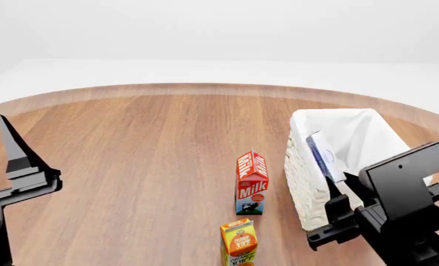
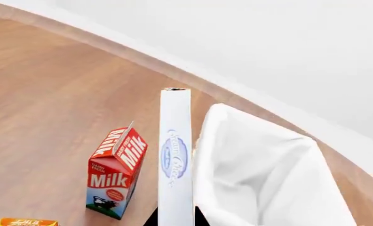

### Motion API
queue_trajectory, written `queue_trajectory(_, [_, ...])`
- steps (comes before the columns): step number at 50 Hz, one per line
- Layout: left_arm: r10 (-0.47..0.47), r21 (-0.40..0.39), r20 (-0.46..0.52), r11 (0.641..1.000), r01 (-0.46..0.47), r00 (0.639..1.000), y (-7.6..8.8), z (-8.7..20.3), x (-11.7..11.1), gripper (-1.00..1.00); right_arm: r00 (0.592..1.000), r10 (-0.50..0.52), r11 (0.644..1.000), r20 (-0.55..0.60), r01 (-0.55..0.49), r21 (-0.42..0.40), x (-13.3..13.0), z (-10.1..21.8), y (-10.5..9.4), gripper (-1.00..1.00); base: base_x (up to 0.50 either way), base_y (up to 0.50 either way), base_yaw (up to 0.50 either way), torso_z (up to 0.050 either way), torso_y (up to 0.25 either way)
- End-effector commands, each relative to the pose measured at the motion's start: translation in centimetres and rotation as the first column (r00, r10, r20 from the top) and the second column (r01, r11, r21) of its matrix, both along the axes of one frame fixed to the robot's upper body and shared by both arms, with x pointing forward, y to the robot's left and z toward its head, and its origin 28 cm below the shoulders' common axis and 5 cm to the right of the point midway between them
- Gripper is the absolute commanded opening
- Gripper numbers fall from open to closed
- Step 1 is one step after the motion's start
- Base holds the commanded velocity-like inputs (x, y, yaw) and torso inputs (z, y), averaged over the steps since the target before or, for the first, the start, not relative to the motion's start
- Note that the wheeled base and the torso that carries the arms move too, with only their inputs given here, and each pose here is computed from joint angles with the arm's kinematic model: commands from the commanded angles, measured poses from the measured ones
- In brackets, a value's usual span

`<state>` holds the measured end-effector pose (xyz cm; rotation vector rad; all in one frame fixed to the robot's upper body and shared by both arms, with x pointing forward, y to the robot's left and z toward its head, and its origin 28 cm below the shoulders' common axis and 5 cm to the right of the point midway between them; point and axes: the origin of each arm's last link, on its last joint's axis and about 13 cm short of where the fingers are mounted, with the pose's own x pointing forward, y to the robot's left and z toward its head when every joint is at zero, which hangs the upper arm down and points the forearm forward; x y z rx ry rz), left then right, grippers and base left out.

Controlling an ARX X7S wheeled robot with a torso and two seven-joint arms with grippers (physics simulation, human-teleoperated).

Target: Pick up the cream cheese box and the butter, and put them in the basket.

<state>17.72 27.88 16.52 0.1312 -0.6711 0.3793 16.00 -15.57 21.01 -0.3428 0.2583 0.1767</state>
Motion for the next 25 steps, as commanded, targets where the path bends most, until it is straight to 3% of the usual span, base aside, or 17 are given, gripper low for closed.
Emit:
queue_trajectory(1, [0.015, -0.002, 0.003, 1.0, -0.015, 1.0, 0.4, 0.0, -0.1, 1.0, 0.977, -0.046, 0.999, 0.21, 0.049, -0.01, -0.6, 4.9, -0.9, -1.0, 0.0, 0.0, 0.0, 0.0, 0.0])
queue_trajectory(14, [0.016, -0.003, 0.004, 1.0, -0.016, 1.0, 0.4, 0.0, 0.0, 1.0, 0.943, -0.104, 0.994, 0.316, 0.093, 0.05, -0.2, 9.5, -1.7, -1.0, 0.0, 0.0, 0.0, 0.0, 0.0])
queue_trajectory(15, [0.015, -0.001, 0.004, 1.0, -0.015, 1.0, 0.4, 0.0, 0.0, 1.0, 0.946, -0.119, 0.991, 0.301, 0.096, 0.088, 0.1, 10.1, -1.9, -1.0, 0.0, 0.0, 0.0, 0.0, 0.0])
queue_trajectory(25, [0.011, -0.001, 0.004, 1.0, -0.011, 1.0, 0.3, 0.0, 0.0, 1.0, 0.938, -0.167, 0.984, 0.303, 0.138, 0.113, 2.4, 13.4, -3.0, -1.0, 0.0, 0.0, 0.0, 0.0, 0.001])
